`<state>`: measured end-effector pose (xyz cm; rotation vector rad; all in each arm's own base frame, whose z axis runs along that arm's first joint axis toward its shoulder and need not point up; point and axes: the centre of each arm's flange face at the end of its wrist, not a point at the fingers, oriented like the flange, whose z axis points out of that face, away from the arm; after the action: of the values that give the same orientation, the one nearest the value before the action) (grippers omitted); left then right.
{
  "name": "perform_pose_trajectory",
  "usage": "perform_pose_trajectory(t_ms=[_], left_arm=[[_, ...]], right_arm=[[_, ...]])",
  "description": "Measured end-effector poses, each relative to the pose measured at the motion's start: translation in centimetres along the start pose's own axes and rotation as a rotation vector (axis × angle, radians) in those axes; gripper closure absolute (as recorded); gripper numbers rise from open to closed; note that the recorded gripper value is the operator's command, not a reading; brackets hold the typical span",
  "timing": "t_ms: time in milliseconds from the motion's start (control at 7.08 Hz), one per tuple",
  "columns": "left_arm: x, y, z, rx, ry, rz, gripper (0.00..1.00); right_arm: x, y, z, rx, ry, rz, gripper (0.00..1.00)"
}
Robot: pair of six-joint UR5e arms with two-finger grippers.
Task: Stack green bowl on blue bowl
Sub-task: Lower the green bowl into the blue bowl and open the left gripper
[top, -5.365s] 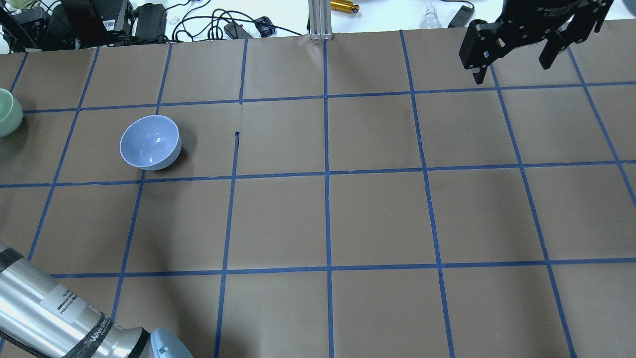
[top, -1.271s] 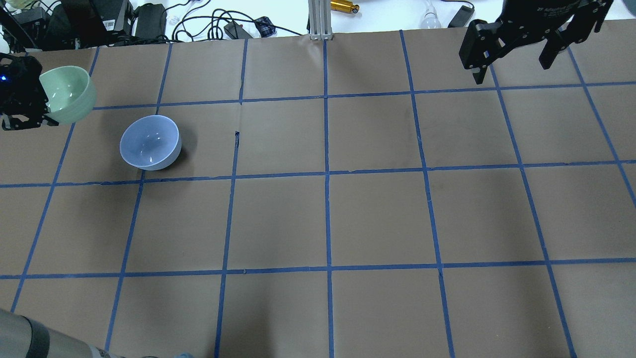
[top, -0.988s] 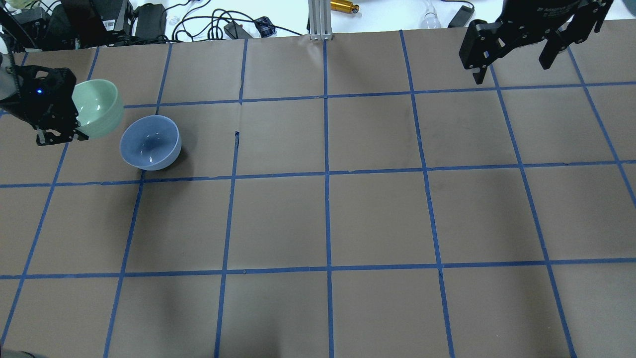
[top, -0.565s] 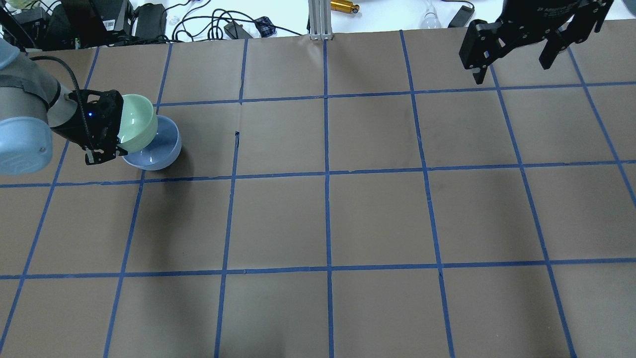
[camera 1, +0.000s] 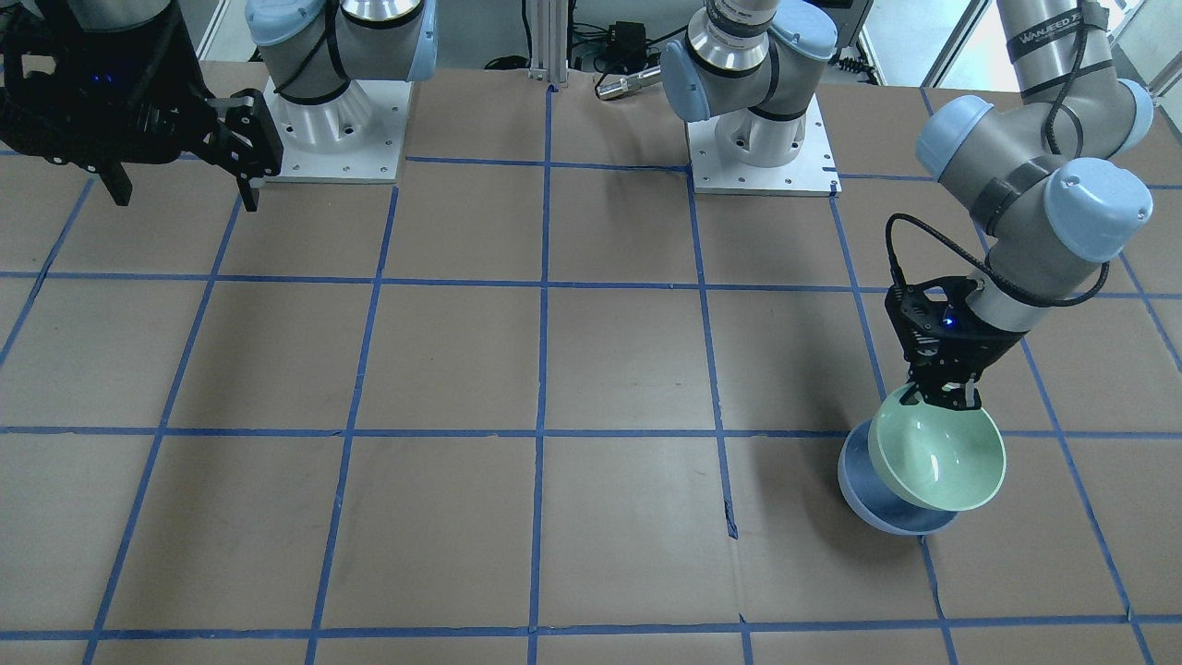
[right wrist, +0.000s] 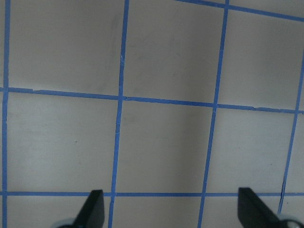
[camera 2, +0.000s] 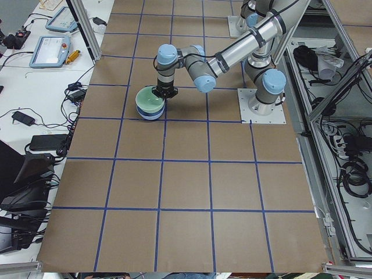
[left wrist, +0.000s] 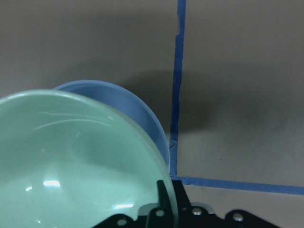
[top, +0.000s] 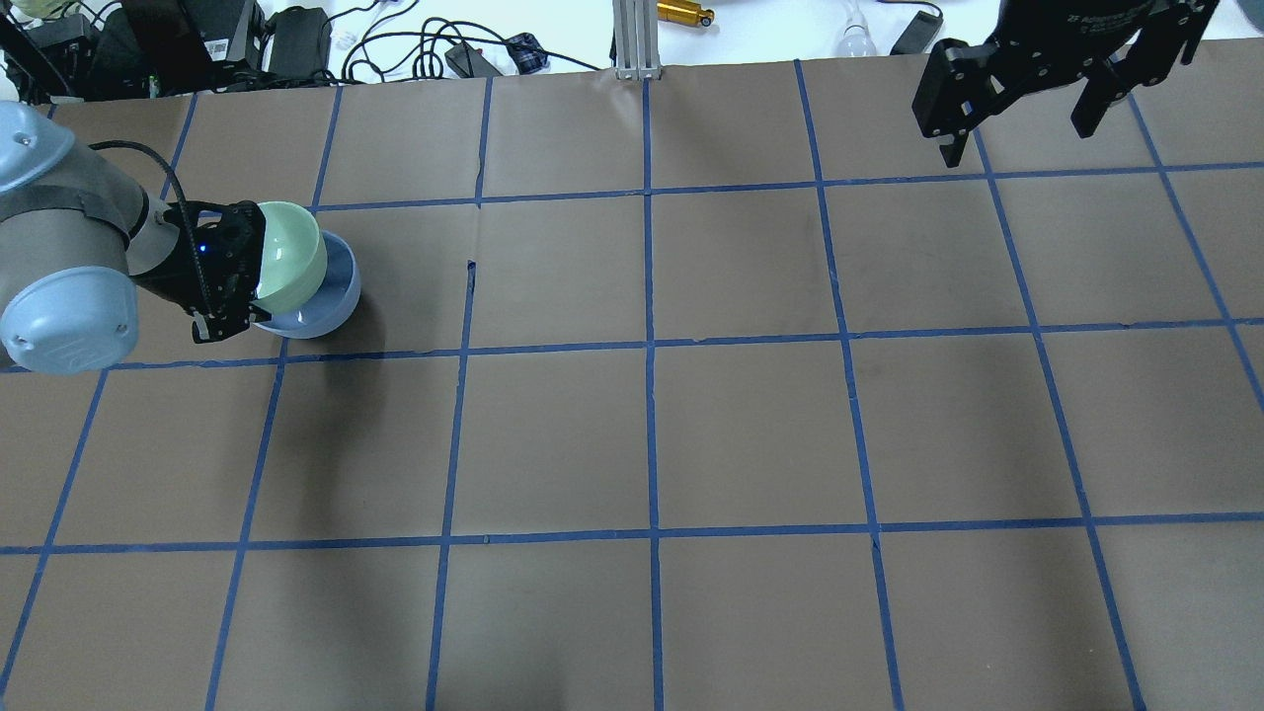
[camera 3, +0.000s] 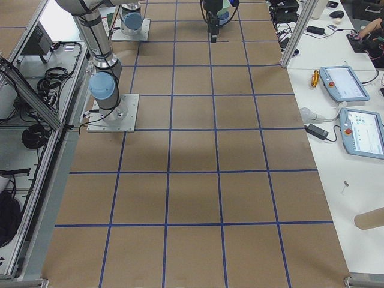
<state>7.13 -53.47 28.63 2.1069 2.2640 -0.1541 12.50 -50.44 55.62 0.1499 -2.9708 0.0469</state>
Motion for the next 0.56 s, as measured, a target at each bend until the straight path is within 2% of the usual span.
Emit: perform_pose_trajectory(t_ms=[565], left_arm=[[0.4,-1.8,-3.0,-0.001,-0.036,-0.128,0.0]], right_arm=[[0.0,0.0,0.0,0.0,0.0,0.0,0.0]])
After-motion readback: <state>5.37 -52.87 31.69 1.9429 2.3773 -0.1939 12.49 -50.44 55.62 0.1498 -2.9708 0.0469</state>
